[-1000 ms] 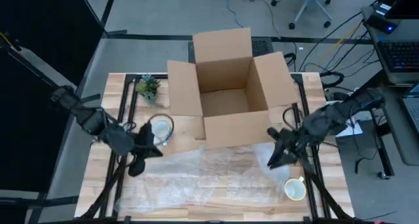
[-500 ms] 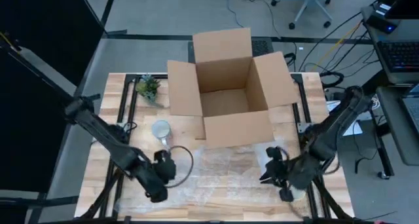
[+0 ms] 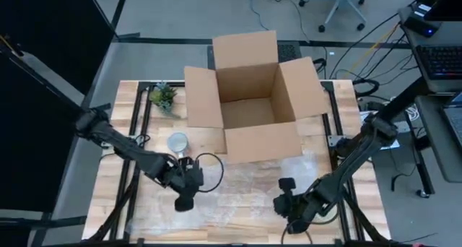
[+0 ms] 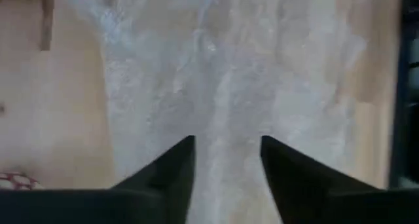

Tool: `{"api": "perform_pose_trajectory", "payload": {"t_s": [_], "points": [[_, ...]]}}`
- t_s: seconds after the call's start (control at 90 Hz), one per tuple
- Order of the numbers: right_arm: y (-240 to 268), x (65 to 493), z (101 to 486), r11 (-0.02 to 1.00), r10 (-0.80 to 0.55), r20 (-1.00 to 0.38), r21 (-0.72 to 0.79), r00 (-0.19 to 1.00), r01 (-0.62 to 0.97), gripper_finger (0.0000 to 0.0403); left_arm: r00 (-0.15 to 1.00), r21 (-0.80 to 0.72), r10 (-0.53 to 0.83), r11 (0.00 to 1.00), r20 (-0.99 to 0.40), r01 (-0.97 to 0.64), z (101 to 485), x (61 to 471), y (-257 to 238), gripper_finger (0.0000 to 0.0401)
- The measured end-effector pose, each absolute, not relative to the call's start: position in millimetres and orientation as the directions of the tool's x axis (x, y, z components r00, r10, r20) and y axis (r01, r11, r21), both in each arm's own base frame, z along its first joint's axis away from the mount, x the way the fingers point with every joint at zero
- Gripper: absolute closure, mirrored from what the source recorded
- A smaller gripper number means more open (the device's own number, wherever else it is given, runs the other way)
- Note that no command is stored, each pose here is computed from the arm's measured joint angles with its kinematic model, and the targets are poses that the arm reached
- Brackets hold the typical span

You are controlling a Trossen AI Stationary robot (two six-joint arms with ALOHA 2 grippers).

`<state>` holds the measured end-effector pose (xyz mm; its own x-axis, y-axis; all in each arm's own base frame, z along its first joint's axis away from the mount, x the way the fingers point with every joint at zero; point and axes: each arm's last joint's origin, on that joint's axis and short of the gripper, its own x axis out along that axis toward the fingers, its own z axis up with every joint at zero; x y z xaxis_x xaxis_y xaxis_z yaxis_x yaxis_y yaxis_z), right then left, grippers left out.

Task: Wrap mug
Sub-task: Move the left bubble wrap to the top left

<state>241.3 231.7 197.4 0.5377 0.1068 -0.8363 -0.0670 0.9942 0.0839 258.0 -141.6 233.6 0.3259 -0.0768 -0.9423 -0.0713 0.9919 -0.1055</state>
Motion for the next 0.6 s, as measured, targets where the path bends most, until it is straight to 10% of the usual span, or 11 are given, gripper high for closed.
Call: {"api": "perform_pose_trajectory", "payload": {"t_s": [0.356,0.6], "points": [[248.9,261.5,164.6,0.989,0.148,-0.803,0.135,0.578,-0.065,0.0369,0.088,0.060,0.067,0.995,-0.994,-0.077,154.9,281.1,-148.7,0.0130],[249.1,261.7,164.4,0.989,0.147,-0.801,0.126,0.581,-0.075,0.0369,0.043,0.094,0.097,0.994,-0.994,-0.064,131.2,285.2,-155.1,0.0344]]}}
